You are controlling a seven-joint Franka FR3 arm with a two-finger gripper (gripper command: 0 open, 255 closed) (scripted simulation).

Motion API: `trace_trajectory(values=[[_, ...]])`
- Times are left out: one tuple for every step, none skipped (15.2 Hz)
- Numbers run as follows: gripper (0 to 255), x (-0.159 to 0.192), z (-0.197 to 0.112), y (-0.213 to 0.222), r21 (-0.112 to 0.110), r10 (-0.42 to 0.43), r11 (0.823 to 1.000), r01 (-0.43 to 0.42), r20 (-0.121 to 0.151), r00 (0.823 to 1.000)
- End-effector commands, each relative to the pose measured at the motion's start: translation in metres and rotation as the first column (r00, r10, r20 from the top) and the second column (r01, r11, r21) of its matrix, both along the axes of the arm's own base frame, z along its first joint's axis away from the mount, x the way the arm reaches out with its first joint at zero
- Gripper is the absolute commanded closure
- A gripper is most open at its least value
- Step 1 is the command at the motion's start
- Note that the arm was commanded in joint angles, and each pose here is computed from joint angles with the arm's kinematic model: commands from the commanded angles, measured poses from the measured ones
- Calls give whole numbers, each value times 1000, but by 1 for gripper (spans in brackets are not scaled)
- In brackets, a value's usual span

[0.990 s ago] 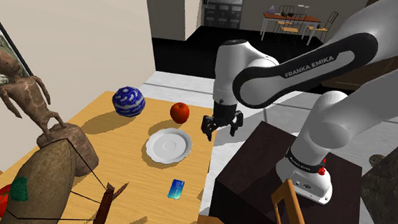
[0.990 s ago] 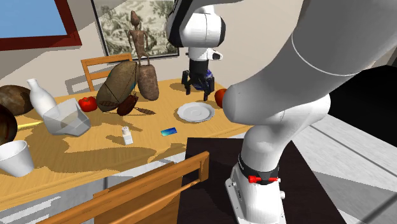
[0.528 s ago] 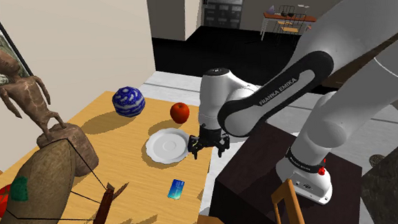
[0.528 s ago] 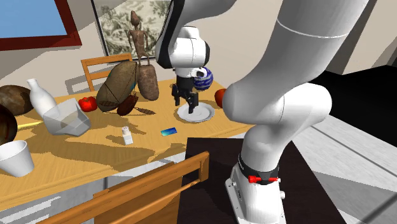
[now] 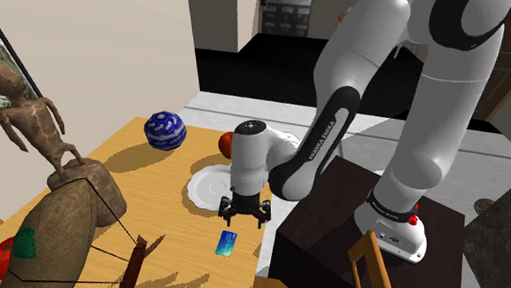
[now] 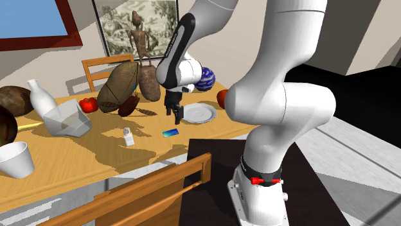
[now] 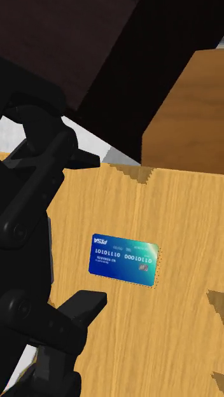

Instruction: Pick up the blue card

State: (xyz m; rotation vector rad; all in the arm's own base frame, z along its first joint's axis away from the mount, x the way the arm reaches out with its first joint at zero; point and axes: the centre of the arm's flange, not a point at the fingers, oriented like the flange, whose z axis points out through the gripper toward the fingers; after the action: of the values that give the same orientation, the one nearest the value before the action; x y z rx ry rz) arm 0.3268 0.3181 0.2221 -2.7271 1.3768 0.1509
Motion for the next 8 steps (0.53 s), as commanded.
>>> trace_trajectory(values=[[0,5,-24,20,4,-50,999,50,-2,999],[0,9,-33,28,6,-74,997,74,-4,997],[0,13,-43,36,8,-97,995,97,-6,995],[0,17,-52,43,10,-120,993,120,-7,993],[0,22,-62,51,12,-143,990,144,-9,990],[0,27,-71,58,14,-167,986,167,-11,986],[0,32,-80,66,15,-190,982,190,-13,982],[0,32,-86,66,15,-190,982,190,-13,982]])
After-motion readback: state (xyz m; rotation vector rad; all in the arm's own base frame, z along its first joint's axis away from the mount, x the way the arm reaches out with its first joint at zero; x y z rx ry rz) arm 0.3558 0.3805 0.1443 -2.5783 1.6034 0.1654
